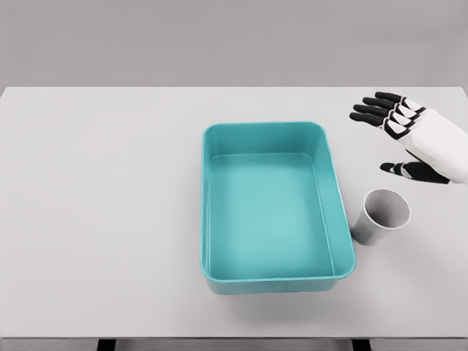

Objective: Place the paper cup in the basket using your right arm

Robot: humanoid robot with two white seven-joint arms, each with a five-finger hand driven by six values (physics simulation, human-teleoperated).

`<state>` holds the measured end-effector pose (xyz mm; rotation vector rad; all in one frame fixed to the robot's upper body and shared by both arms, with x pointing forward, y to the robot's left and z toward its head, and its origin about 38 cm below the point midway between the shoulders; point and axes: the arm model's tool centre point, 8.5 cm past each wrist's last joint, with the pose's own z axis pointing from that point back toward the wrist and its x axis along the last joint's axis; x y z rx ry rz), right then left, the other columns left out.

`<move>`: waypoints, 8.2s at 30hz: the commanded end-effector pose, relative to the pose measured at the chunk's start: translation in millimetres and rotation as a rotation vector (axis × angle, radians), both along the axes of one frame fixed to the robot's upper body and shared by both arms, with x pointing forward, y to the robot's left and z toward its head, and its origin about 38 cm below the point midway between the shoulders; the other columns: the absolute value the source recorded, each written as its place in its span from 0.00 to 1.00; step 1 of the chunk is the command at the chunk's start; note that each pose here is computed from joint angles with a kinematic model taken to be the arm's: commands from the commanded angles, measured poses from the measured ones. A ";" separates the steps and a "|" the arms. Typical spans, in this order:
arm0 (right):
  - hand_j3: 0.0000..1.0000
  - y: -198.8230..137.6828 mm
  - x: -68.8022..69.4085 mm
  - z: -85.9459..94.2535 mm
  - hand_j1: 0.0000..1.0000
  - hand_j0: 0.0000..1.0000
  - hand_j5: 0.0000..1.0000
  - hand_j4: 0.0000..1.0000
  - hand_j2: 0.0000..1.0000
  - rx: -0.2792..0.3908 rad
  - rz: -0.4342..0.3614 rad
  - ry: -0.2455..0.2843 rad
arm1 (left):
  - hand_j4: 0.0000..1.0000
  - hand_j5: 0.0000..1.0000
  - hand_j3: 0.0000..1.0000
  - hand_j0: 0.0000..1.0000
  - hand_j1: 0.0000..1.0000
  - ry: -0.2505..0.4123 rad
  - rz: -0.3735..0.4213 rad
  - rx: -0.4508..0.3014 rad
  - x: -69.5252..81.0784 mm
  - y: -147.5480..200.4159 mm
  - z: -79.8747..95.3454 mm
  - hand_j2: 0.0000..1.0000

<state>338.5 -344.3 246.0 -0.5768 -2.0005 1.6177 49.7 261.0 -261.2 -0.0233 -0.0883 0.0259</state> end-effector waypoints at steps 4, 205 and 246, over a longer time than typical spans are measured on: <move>1.00 -2.5 0.9 2.3 1.00 1.00 1.00 1.00 1.00 0.014 -0.007 -0.001 | 1.00 1.00 1.00 1.00 1.00 0.000 0.001 0.000 0.0 0.0 0.0 1.00; 0.44 -4.9 -4.6 -57.5 0.44 0.44 0.44 0.44 0.44 0.784 0.070 0.730 | 1.00 1.00 1.00 1.00 1.00 0.000 -0.001 0.000 0.0 0.0 0.0 1.00; 0.45 110.1 41.9 -17.9 0.45 0.45 0.45 0.45 0.45 0.293 0.240 0.645 | 1.00 1.00 1.00 1.00 1.00 0.000 0.001 0.000 0.0 0.0 0.0 1.00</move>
